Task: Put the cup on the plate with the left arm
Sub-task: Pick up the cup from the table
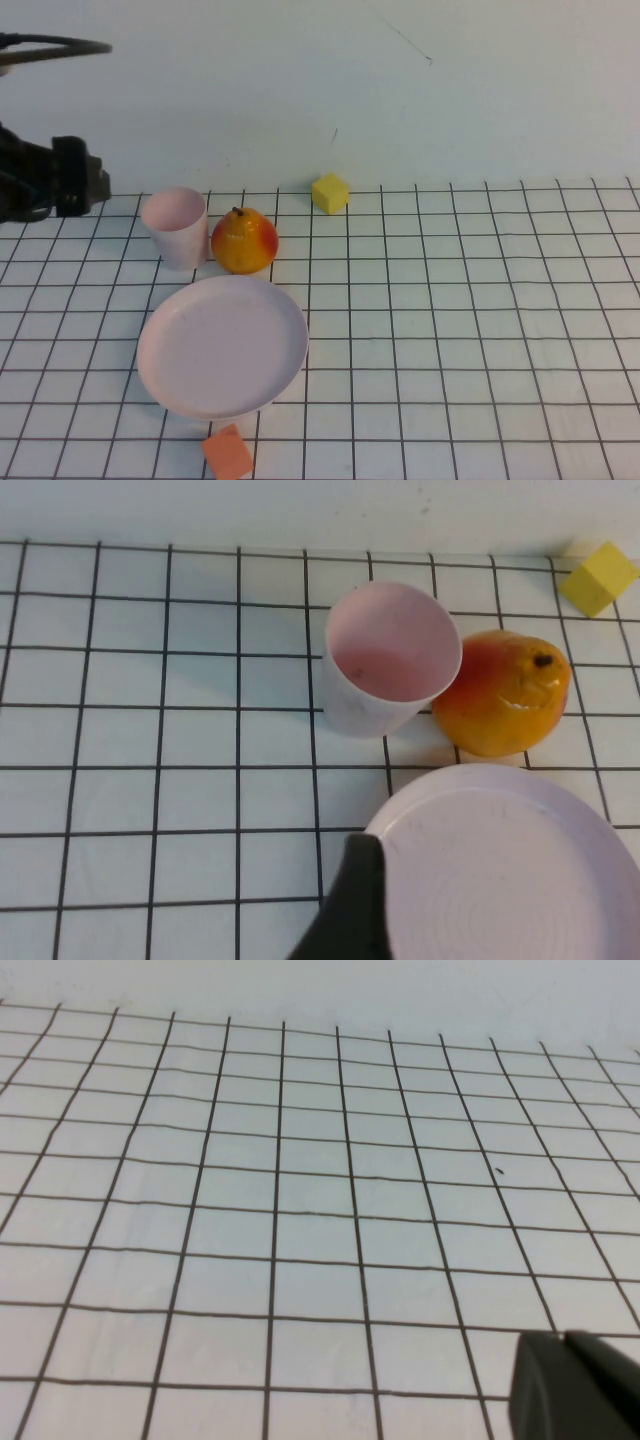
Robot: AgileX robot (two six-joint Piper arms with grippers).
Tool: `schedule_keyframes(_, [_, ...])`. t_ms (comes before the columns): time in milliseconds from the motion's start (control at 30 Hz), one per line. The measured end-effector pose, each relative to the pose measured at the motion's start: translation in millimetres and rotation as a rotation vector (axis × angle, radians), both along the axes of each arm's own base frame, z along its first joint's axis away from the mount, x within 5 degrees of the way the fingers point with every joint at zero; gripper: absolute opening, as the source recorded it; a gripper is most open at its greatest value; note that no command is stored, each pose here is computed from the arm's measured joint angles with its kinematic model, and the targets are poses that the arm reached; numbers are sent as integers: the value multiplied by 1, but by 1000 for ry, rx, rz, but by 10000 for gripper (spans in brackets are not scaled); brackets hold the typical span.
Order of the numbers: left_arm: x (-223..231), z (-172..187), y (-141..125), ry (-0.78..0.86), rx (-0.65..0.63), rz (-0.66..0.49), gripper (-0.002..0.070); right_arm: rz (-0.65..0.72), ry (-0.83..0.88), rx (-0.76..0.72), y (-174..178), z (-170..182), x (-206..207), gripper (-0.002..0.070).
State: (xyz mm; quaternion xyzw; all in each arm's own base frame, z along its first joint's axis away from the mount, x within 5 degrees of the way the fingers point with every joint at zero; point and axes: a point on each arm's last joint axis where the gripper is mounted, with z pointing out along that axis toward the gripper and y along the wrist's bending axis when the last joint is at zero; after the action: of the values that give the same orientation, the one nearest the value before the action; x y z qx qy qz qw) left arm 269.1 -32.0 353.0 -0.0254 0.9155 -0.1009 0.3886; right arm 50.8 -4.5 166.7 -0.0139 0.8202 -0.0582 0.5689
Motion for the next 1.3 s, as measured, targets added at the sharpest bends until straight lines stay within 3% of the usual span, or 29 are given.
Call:
schedule_keyframes(133, [36,-11,-3,53,18,-16,650,0,0,0,0,0,0,-2])
schedule_keyframes(600, [149,-66,-13,239,34,-36,627,0,0,0,0,0,0,-2])
schedule_keyframes(800, [177,-100,-10,282,115,-41,627,0,0,0,0,0,0,-2])
schedule_keyframes(1033, [189,-142,-12,367,107,-38,619,0,0,0,0,0,0,-2])
schedule_keyframes(1167, [191,-153,-13,391,101,-38,540,0,0,0,0,0,0,-2])
schedule_keyframes(1300, [191,-154,-13,389,110,-55,312,0,0,0,0,0,0,-2])
